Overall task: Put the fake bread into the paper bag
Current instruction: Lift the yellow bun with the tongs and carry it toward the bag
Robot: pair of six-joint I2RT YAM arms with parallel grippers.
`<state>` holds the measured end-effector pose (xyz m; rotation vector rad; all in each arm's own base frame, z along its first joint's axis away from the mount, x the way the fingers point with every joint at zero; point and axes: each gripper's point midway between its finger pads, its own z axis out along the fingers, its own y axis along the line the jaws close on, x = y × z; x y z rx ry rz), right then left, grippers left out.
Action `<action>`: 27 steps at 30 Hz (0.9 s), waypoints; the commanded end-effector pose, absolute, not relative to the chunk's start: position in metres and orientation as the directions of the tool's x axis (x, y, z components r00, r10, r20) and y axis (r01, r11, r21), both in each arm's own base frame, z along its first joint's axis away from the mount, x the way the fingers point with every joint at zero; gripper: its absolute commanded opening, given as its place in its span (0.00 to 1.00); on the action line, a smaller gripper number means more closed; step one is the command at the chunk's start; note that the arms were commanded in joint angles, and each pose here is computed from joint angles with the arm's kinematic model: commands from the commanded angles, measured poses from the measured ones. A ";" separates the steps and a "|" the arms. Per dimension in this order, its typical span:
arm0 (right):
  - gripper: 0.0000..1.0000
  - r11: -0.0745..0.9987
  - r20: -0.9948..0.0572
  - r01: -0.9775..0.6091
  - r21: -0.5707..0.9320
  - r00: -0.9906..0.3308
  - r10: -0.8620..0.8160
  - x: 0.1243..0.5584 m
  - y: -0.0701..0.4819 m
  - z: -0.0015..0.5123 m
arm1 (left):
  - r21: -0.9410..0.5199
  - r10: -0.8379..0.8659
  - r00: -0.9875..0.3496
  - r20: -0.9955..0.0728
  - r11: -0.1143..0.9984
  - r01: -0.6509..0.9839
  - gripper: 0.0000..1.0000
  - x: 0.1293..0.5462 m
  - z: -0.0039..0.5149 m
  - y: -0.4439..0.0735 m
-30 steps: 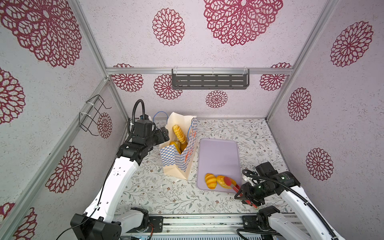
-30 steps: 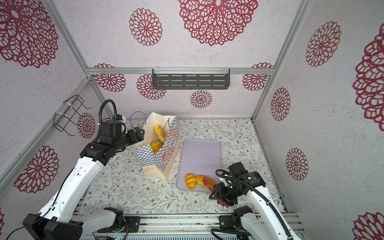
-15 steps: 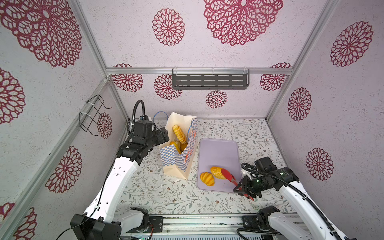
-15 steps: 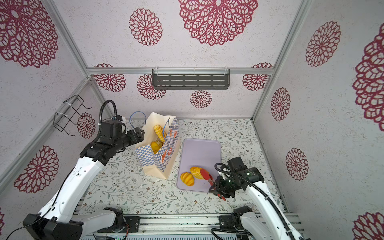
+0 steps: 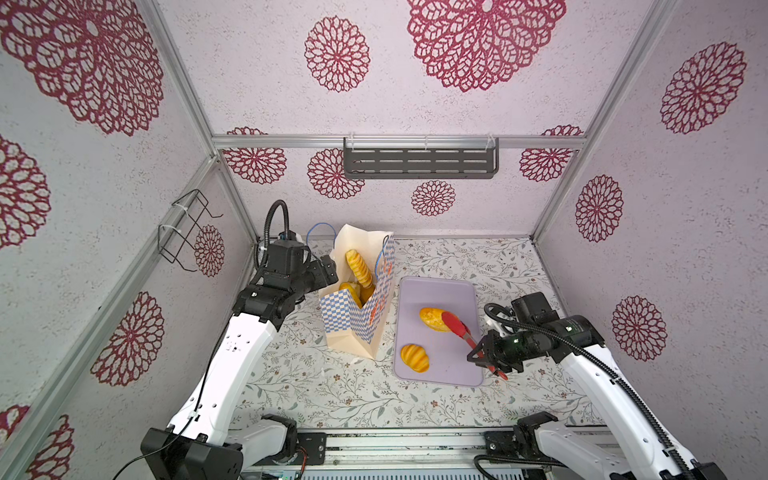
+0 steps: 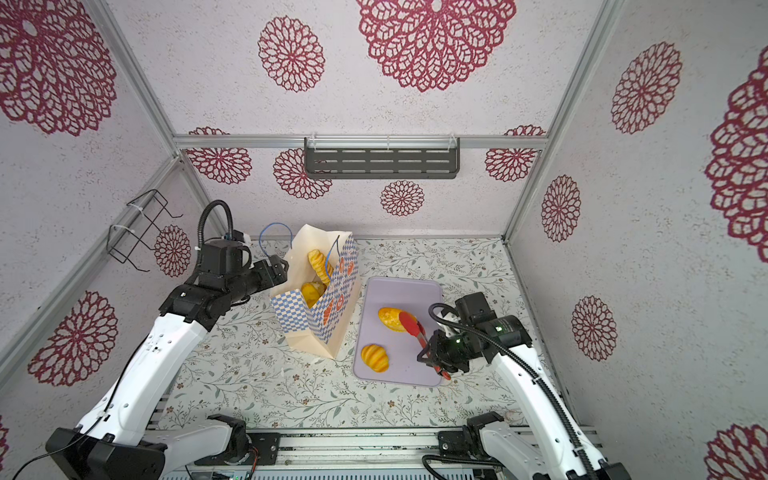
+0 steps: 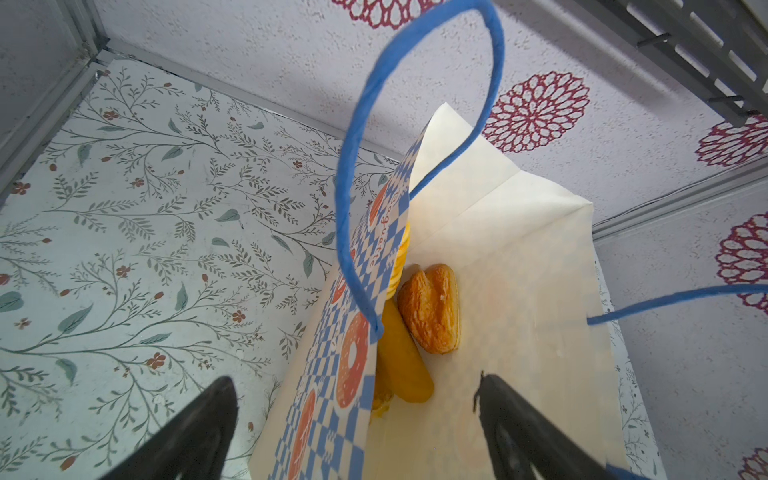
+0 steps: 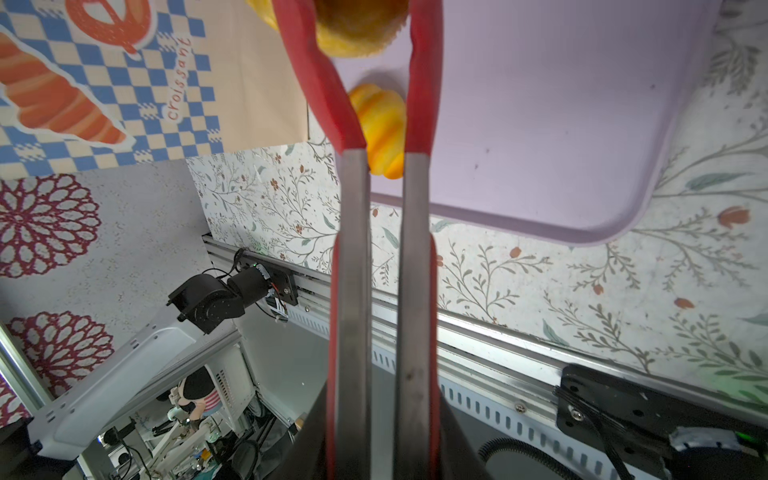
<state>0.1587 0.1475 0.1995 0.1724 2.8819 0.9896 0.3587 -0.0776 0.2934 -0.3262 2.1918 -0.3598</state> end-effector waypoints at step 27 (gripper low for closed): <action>0.29 0.642 -0.661 -0.486 0.593 -0.749 0.043 0.365 0.261 0.404 | -0.391 -0.375 -0.631 -0.680 0.913 -0.121 0.71 0.347 0.277 -0.077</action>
